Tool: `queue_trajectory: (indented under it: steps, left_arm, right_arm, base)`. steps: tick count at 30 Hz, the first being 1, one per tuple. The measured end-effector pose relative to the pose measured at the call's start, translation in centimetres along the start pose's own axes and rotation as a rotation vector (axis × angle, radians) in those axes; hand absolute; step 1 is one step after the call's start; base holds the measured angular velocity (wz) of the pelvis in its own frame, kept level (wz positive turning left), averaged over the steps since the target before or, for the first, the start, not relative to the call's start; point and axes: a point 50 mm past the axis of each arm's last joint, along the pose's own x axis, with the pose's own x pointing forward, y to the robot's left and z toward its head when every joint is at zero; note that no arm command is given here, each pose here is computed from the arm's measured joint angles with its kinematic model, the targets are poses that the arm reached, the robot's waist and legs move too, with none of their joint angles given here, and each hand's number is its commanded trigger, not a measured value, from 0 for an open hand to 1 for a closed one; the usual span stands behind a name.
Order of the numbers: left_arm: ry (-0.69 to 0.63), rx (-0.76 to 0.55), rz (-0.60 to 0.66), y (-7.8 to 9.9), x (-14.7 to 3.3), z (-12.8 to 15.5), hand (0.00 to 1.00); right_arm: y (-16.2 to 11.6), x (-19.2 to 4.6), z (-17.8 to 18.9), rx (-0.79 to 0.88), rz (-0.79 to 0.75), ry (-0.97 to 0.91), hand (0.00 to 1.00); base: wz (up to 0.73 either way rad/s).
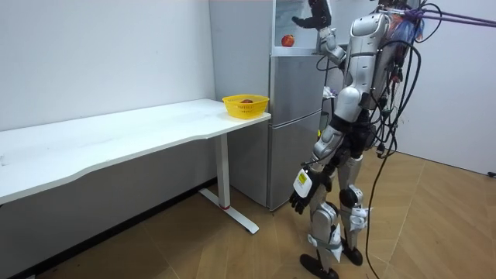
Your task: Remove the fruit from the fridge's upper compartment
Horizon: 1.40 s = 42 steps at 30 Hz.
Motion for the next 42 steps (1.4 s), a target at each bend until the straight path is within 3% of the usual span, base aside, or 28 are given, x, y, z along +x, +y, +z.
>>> queue_trajectory:
  steps: [14, 22, 29, 35, 42]
  left_arm:
    - [0.036, -0.008, -0.029, -0.9, -0.1, -1.0, 0.00]
    - [0.050, -0.074, -0.001, -0.1, -0.2, -1.6, 0.00]
    - [0.058, -0.125, 0.004, 0.5, -0.2, -2.0, 0.00]
    - [0.066, -0.131, 0.016, 1.0, -0.3, -2.3, 0.00]
    - [0.047, -0.137, 0.032, 1.3, -0.5, -2.2, 0.00]
  right_arm:
    - [-3.6, 0.1, -2.0, -0.077, -0.159, 0.037, 0.00]
    - [-6.4, -0.4, -6.3, -0.073, -0.221, 0.245, 0.00]
    - [-7.6, -1.0, -9.2, -0.054, -0.195, 0.405, 0.00]
    - [-7.7, 0.1, -12.2, -0.133, -0.162, 0.505, 0.00]
    - [-8.6, 2.4, -12.8, -0.169, -0.091, 0.491, 0.00]
  base:
    - [-0.02]
    - [0.00]
    - [0.01]
    - [0.01]
    - [0.07]
